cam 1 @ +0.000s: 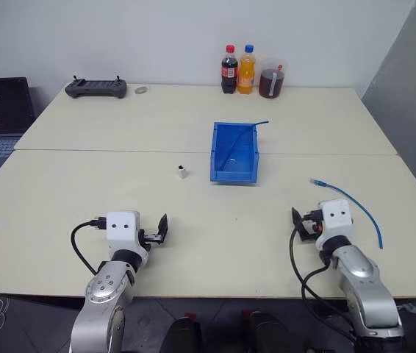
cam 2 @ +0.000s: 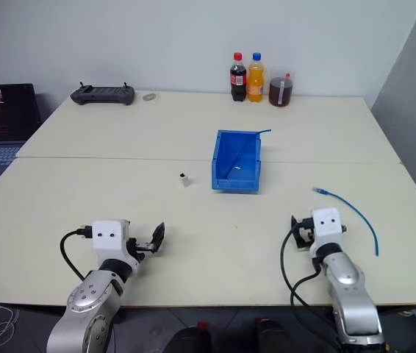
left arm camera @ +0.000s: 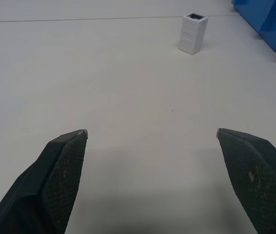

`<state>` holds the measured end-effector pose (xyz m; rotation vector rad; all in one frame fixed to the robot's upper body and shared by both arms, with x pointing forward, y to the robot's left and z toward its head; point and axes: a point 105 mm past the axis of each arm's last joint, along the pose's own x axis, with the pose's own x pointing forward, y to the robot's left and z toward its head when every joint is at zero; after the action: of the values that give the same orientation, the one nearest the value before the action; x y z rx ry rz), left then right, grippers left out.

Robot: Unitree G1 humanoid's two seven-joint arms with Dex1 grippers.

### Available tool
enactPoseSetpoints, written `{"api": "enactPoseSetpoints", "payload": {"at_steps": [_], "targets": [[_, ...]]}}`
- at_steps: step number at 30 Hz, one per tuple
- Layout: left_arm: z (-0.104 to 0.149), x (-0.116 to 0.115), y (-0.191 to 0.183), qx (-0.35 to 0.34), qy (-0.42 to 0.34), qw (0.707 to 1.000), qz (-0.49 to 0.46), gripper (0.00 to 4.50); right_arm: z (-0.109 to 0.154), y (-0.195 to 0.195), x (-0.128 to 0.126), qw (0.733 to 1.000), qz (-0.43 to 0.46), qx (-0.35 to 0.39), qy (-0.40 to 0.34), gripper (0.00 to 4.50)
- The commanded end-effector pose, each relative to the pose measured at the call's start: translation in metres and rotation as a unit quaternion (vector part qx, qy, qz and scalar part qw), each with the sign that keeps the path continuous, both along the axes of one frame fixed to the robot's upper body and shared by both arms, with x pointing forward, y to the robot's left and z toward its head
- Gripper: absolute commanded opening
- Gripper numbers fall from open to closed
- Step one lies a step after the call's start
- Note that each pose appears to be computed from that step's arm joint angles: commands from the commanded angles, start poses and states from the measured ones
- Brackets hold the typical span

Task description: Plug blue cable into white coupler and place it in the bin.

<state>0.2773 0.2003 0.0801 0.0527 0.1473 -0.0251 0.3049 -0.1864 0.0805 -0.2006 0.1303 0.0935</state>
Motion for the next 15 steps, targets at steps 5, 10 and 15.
{"api": "enactPoseSetpoints", "payload": {"at_steps": [5,10,15], "targets": [[0.011,0.0006,0.0001,-0.002,-0.024,1.0,0.005,4.5,0.0121,0.0019,0.0006,1.0,-0.002,-0.001,-0.022,4.49],[0.0116,-0.0016,-0.0008,0.0,-0.027,1.0,0.004,4.5,0.0115,0.0011,0.0019,1.0,-0.003,-0.002,-0.021,4.49],[0.0136,-0.0014,0.0001,0.003,-0.031,0.999,0.004,4.5,0.0107,0.0014,0.0027,1.0,-0.002,0.0,-0.018,4.49]]}}
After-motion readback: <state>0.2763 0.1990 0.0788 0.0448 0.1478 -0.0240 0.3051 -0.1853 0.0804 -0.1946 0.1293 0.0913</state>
